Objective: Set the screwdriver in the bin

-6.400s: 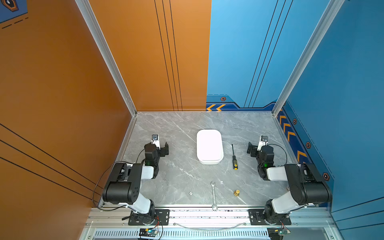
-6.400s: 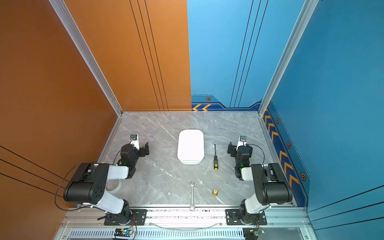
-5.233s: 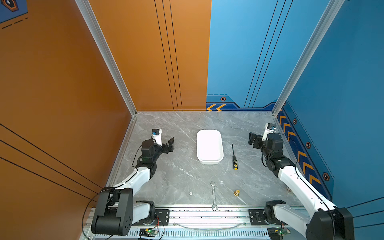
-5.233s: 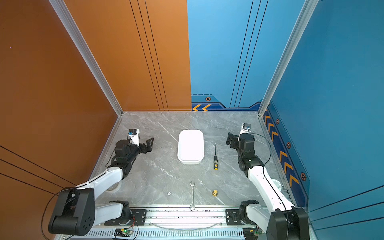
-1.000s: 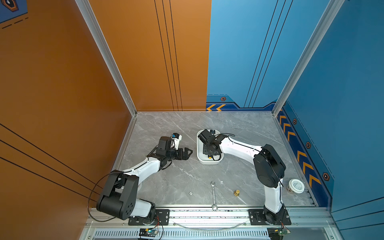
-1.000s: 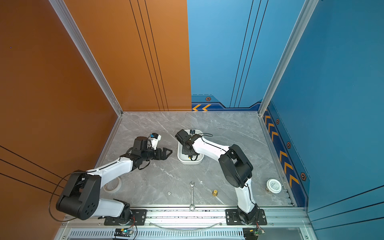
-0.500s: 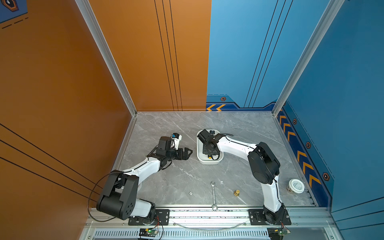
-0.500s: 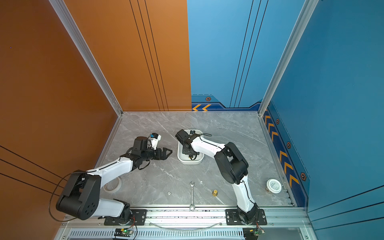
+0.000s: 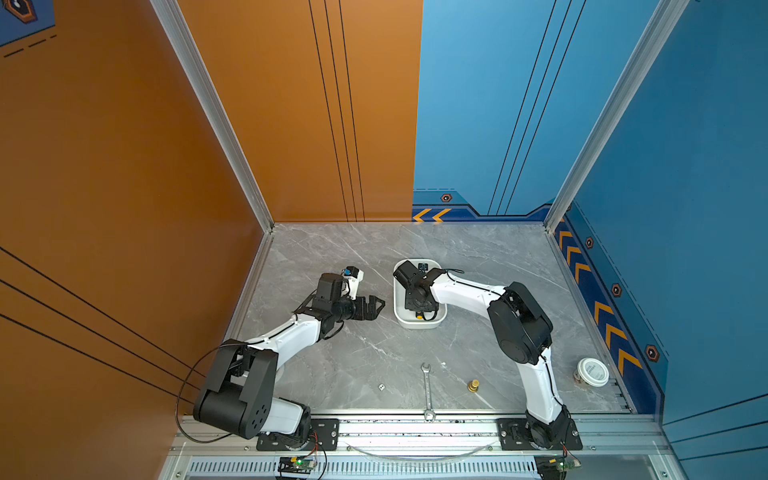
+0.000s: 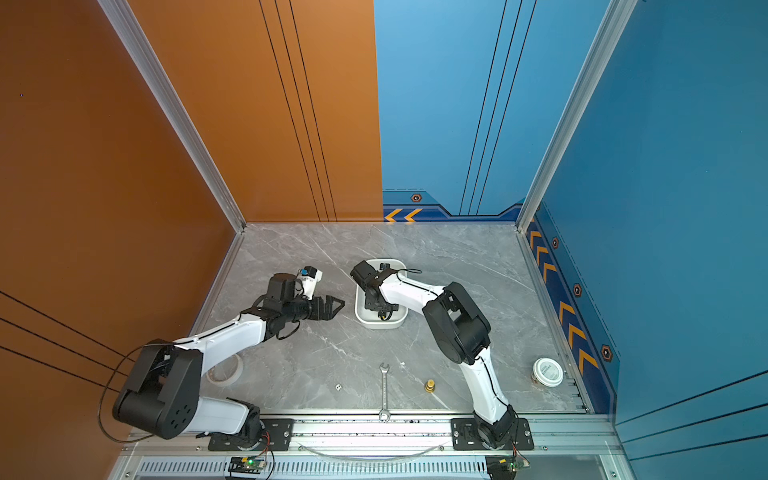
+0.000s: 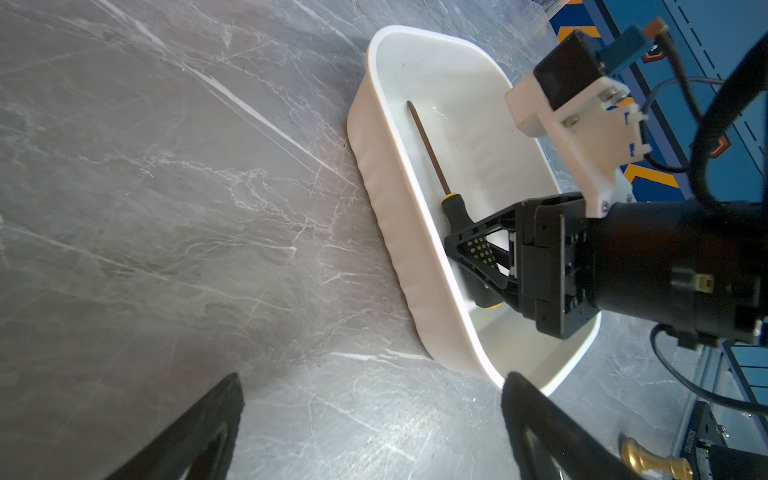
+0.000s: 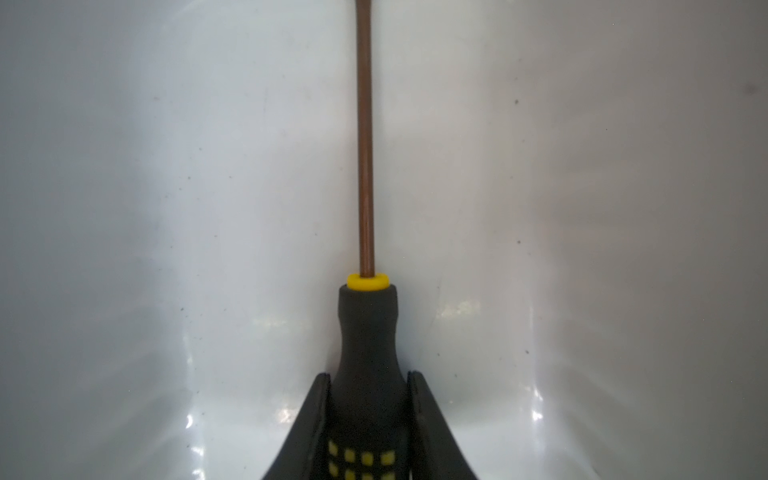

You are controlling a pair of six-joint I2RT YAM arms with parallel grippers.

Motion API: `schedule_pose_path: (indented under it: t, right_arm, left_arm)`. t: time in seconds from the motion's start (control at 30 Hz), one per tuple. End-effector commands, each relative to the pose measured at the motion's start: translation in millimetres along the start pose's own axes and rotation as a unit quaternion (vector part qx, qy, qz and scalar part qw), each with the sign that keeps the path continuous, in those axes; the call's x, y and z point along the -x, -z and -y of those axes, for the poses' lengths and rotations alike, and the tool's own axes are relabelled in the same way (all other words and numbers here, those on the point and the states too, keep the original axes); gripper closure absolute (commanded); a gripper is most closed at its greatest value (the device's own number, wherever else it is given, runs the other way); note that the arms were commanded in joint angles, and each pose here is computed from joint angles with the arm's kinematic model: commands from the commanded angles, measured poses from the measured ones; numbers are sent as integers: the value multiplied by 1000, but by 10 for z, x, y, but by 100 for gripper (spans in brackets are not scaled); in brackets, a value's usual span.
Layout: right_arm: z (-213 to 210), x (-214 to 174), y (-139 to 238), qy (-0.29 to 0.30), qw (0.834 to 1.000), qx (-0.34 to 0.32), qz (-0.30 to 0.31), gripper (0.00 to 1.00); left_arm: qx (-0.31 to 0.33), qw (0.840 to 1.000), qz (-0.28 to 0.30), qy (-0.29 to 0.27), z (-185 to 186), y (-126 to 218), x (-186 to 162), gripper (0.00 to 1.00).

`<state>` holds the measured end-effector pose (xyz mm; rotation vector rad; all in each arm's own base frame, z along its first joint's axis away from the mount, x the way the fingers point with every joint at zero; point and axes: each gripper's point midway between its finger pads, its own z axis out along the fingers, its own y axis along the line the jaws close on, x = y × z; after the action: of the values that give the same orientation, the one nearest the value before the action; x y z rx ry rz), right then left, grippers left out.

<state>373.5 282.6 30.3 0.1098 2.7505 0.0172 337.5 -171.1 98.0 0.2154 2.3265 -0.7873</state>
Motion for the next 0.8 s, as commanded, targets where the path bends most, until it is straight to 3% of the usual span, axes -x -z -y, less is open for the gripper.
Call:
schedule_pose_path:
  t: [0.0,0.33,0.43,0.6,0.77]
  right_arm:
    - [52,27,-15,4,1000,-10,-3,65]
    - [15,111,175,18,1000,10,7,50]
    - [2,225,512,23,999,32,25,44]
    - [49,330,998,48,995,65,53,42]
    - [309,353,1416,121,986,73,94,35]
  left_arm:
    - [10,1000,-6,-7,-37,1,-11,2]
    - [18,1000,-7,-12,-55,34,0,2]
    - [22,1000,-6,-14,-55,65,22,2]
    - [30,999,1,-25,-45,138,89,2]
    - [61,996,17,-57,-99,276,192,2]
